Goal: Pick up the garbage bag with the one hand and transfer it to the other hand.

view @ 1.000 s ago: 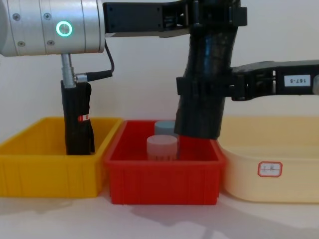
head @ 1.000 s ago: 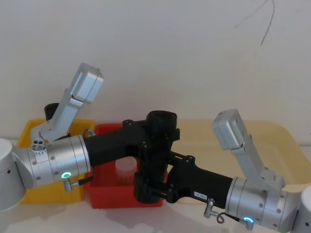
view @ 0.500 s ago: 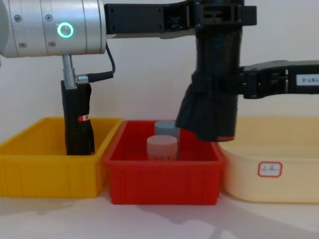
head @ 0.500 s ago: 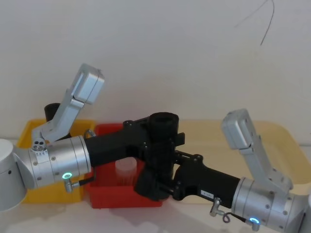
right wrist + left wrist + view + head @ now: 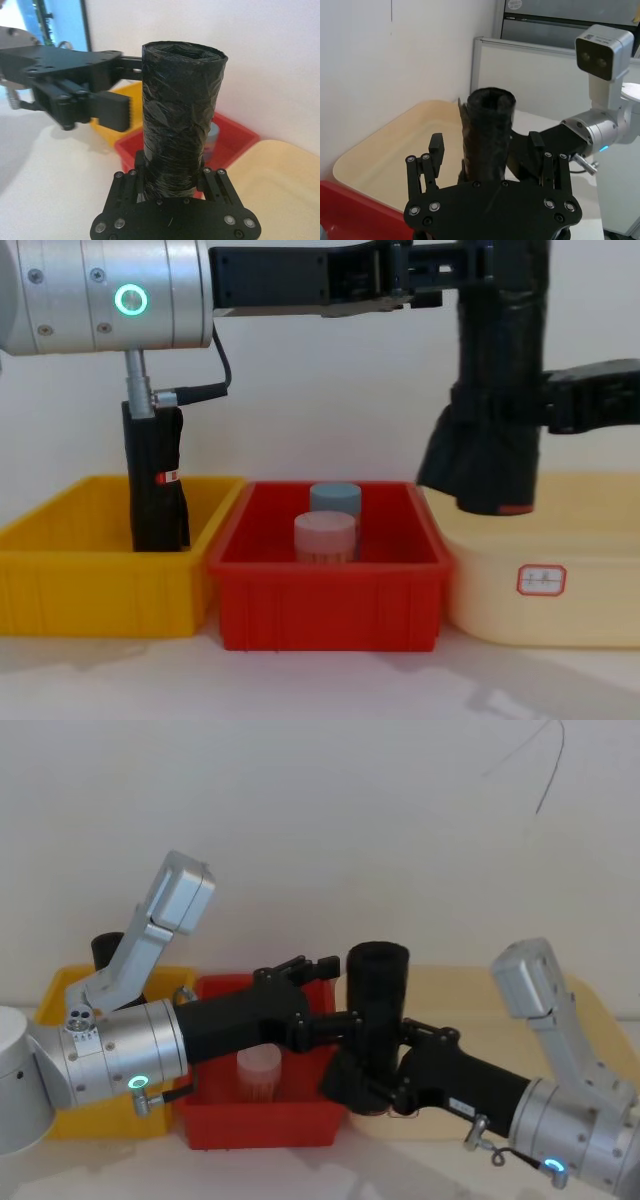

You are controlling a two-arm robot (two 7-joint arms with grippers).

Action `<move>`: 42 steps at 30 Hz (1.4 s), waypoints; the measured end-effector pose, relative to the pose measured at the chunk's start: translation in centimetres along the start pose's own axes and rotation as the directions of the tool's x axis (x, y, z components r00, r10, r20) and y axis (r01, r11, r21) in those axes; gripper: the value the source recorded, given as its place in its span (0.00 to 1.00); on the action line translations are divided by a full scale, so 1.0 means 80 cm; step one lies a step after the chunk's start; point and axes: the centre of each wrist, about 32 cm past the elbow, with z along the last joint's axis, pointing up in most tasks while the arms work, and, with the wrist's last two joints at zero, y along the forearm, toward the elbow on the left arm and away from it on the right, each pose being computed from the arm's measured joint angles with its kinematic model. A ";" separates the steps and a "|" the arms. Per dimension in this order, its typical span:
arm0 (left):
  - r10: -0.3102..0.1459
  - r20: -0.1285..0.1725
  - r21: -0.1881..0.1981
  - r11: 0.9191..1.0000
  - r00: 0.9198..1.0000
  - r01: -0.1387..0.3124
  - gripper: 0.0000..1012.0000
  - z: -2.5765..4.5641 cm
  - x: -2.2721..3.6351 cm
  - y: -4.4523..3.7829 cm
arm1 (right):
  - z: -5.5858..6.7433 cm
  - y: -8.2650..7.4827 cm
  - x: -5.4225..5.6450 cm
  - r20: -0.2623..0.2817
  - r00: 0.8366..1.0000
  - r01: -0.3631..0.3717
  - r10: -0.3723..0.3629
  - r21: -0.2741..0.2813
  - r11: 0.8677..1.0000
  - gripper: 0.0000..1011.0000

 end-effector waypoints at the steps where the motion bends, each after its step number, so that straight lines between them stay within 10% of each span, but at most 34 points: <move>1: 0.000 0.000 0.000 1.000 1.000 0.000 0.99 0.0000 0.0000 0.000 | 0.000 -0.002 0.002 0.002 1.000 0.012 -0.012 -0.003 1.000 0.52; 25: 0.172 -0.020 -0.053 0.983 0.985 -0.173 0.99 -0.0059 0.0037 0.045 | 0.014 -0.007 0.055 0.063 0.965 0.256 -0.254 -0.033 0.966 0.52; 42: 0.406 -0.014 0.023 0.914 0.914 -0.406 0.99 -0.0283 0.0055 0.070 | 0.008 0.008 0.086 0.088 0.948 0.313 -0.306 -0.076 0.947 0.52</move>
